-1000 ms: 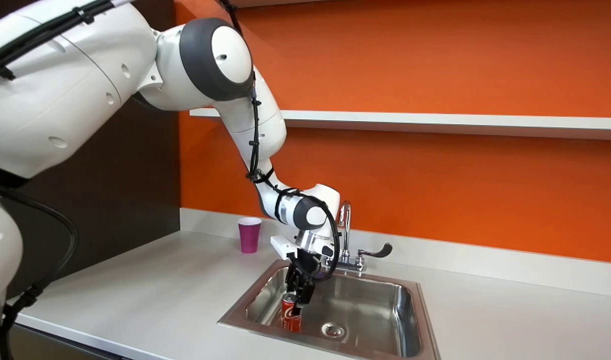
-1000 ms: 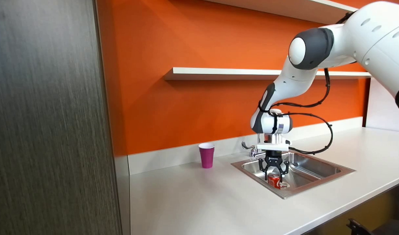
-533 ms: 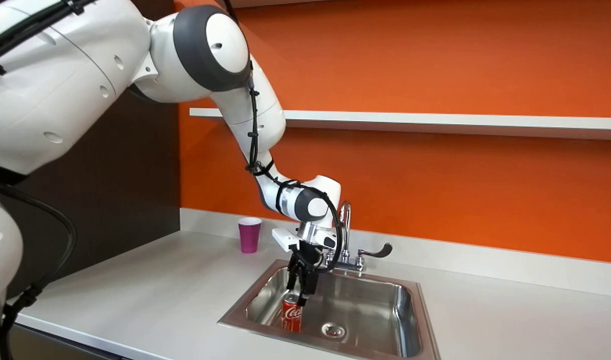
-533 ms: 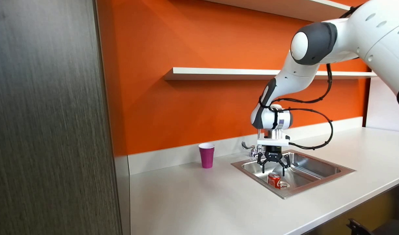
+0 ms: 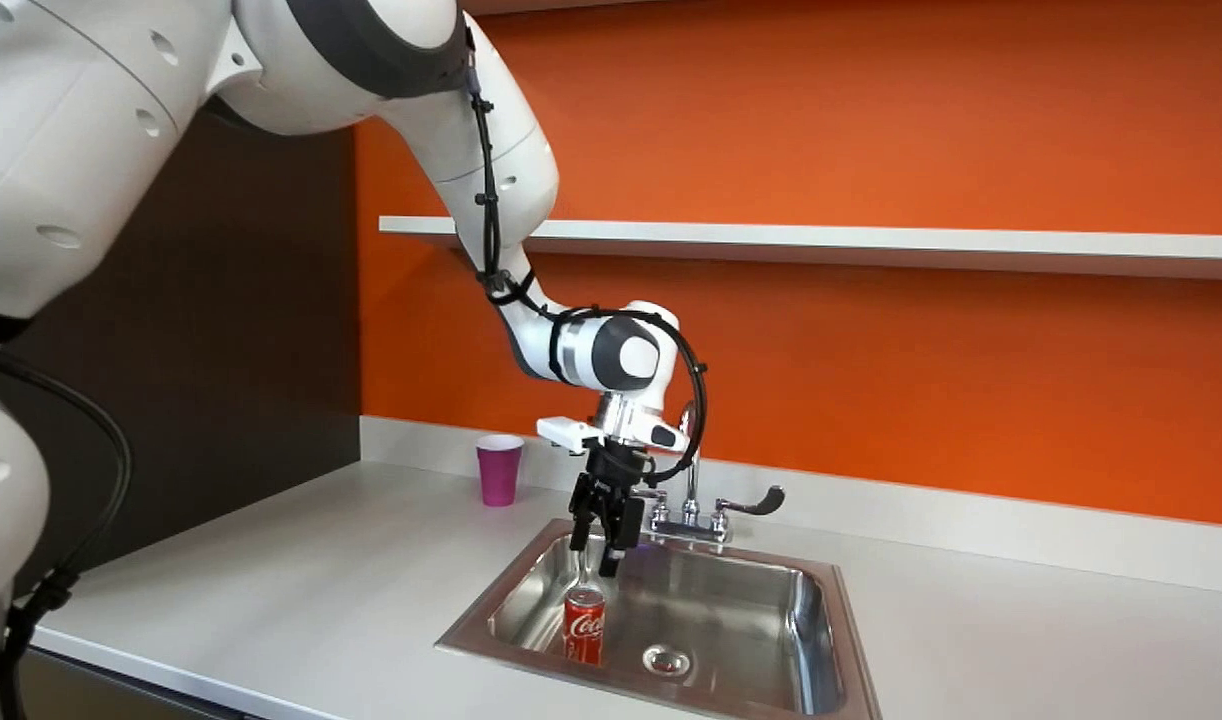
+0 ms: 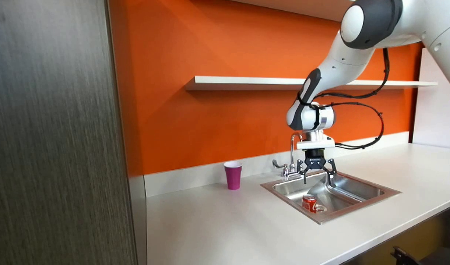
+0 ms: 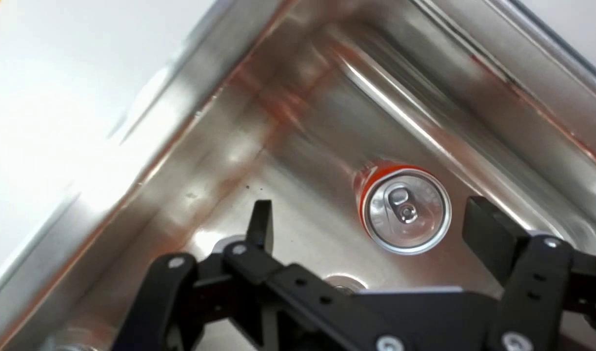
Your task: Put the can inside the sink
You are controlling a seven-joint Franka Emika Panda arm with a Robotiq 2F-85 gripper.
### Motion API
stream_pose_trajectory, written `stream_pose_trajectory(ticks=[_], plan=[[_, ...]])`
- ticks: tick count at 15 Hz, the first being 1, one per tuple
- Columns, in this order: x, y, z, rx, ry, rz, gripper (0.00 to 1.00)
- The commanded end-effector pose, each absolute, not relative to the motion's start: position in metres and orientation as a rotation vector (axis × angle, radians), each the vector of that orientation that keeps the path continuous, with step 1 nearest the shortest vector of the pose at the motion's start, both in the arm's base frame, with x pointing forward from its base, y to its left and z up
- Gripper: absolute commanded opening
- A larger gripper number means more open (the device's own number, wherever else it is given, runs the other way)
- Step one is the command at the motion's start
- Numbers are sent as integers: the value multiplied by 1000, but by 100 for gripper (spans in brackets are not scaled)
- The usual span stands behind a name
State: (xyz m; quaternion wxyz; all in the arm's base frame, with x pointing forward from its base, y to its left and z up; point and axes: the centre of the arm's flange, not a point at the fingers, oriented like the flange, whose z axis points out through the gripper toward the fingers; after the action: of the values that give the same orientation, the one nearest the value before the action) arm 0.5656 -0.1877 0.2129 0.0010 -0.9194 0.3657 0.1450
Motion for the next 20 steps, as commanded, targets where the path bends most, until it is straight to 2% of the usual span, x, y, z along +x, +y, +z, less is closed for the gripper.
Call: stream_pose_trajectory(ticks=[1,12,18,19,20], plan=[[533,-161,248,-3005,936,514,100],[440,-51,306,-3186,520,465,100],[391,-9,330,-3203,437,408,100],[385,-3,334,-3201,457,426,100],[410,-17,318,-3196,429,442,100]])
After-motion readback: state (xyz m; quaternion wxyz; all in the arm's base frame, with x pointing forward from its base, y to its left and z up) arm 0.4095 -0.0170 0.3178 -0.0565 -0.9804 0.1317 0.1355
